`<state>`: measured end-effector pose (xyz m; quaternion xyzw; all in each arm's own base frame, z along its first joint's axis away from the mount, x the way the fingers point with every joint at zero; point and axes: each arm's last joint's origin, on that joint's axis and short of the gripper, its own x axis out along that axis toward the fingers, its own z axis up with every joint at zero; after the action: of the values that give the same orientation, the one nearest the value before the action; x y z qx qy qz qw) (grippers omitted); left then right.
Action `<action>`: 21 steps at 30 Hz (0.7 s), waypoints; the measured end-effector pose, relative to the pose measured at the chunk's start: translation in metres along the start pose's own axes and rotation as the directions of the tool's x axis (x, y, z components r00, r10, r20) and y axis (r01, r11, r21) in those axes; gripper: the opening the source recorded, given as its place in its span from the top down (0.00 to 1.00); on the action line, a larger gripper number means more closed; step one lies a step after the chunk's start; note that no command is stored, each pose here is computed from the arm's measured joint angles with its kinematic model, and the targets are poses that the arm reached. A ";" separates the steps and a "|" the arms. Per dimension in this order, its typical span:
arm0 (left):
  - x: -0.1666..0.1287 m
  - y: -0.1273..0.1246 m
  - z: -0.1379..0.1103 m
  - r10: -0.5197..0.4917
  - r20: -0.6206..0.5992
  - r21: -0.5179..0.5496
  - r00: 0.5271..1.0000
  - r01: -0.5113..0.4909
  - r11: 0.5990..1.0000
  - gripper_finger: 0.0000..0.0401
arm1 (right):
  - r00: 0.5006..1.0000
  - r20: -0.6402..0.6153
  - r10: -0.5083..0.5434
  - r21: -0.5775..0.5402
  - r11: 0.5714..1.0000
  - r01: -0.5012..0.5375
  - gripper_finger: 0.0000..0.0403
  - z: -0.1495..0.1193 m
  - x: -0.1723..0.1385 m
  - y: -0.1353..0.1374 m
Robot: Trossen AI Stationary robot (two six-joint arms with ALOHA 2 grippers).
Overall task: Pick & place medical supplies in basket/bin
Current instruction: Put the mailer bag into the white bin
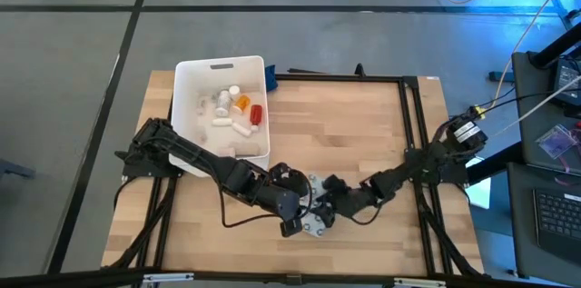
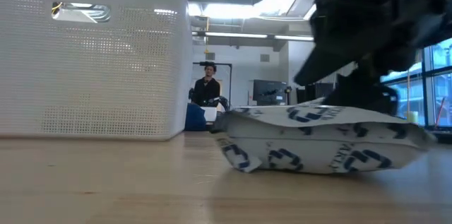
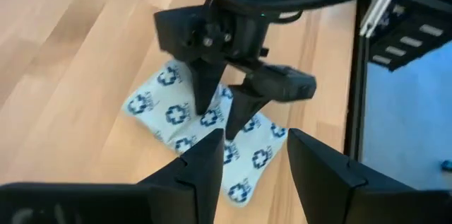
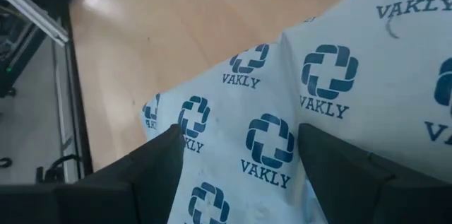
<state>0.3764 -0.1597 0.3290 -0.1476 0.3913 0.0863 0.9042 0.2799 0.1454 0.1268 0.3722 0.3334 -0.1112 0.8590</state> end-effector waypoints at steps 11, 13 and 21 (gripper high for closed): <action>0.031 0.009 -0.029 0.045 -0.051 -0.084 0.998 -0.049 0.995 0.63 | 0.986 0.084 0.142 -0.056 0.989 -0.138 0.31 0.034 -0.007 0.012; 0.035 0.010 -0.033 0.041 -0.049 -0.092 0.998 -0.045 0.995 0.64 | 0.987 0.083 0.139 -0.038 0.990 -0.136 0.31 0.036 -0.013 0.013; 0.061 0.020 -0.057 0.069 -0.046 -0.169 0.997 -0.076 0.983 0.70 | 0.996 0.062 0.065 0.126 0.989 -0.072 0.31 0.041 -0.045 0.013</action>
<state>0.3727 -0.1573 0.2432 -0.2120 0.4057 0.1496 0.8764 0.2722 0.1227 0.1840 0.4346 0.2875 -0.1136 0.8459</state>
